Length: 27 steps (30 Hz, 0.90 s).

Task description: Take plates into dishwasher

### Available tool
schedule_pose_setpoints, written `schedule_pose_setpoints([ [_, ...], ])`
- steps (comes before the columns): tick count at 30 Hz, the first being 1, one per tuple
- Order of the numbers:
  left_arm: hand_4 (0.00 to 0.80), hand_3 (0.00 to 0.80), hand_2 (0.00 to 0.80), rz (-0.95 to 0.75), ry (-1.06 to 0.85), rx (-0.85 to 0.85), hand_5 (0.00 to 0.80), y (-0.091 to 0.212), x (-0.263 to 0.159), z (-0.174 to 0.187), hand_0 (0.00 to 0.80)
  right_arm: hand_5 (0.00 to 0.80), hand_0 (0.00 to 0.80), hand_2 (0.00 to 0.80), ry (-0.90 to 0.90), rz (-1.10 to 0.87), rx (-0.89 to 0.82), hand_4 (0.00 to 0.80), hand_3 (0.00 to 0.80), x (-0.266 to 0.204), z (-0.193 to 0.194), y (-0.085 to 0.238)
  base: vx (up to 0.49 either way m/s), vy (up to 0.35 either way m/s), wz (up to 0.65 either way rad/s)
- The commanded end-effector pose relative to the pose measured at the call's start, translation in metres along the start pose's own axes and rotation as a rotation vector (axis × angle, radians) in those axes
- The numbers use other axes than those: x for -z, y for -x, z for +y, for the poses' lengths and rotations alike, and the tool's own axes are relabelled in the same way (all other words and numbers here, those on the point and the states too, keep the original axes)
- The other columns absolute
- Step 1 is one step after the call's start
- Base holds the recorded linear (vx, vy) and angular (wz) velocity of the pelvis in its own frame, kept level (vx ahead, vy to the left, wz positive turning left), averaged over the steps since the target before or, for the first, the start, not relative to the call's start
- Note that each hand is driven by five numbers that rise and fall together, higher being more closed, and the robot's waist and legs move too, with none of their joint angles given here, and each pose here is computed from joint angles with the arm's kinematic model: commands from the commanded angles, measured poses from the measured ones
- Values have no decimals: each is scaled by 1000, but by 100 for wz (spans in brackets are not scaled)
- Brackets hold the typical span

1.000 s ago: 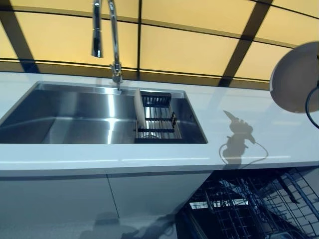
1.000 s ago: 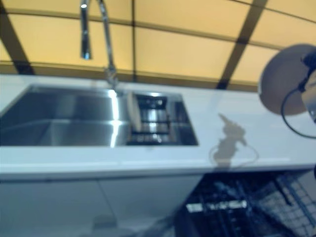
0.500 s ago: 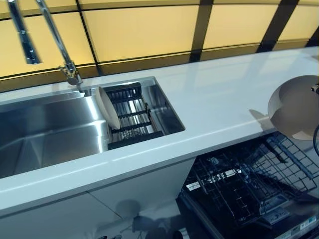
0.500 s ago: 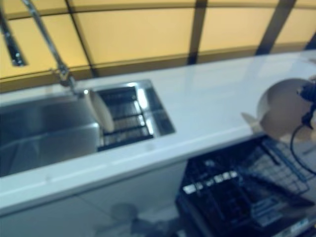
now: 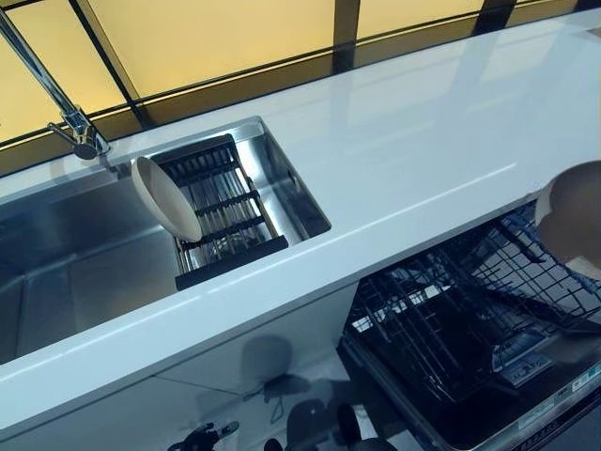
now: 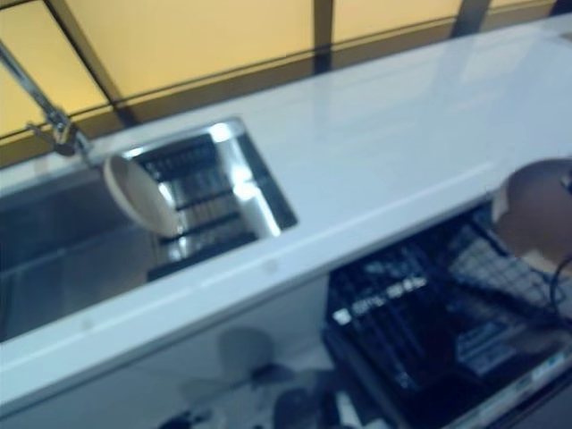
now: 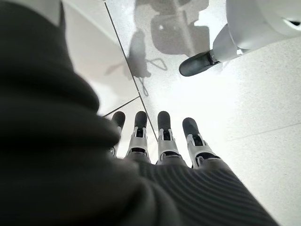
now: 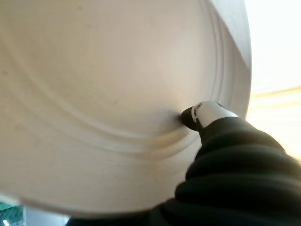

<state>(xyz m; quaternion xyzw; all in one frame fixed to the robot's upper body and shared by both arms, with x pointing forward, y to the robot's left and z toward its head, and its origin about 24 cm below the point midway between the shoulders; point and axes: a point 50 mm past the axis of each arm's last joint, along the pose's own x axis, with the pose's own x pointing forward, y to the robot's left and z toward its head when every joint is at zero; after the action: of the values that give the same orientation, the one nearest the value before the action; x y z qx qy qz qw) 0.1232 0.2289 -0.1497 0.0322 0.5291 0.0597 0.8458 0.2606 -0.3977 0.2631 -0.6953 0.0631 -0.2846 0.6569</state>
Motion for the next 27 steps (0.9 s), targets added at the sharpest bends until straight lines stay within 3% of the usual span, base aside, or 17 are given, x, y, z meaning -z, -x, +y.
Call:
schedule_pose_setpoints([
  [1,0,0,0,18,-29,-49,0,0,4,14,0,800,800,800,136,-66,195,800,800,-6,-33,4,0,0,0],
  [9,0,0,0,21,-5,-37,0,-1,3,5,0,800,800,800,357,-119,320,800,800,-9,-13,28,0,6,-3],
  [18,0,0,0,22,-2,-13,0,-1,6,-8,0,800,800,800,393,-83,311,800,800,-1,51,55,0,2,0],
  [27,0,0,0,23,-30,16,0,0,5,-14,0,800,800,800,366,14,239,800,800,0,99,61,0,0,0],
])
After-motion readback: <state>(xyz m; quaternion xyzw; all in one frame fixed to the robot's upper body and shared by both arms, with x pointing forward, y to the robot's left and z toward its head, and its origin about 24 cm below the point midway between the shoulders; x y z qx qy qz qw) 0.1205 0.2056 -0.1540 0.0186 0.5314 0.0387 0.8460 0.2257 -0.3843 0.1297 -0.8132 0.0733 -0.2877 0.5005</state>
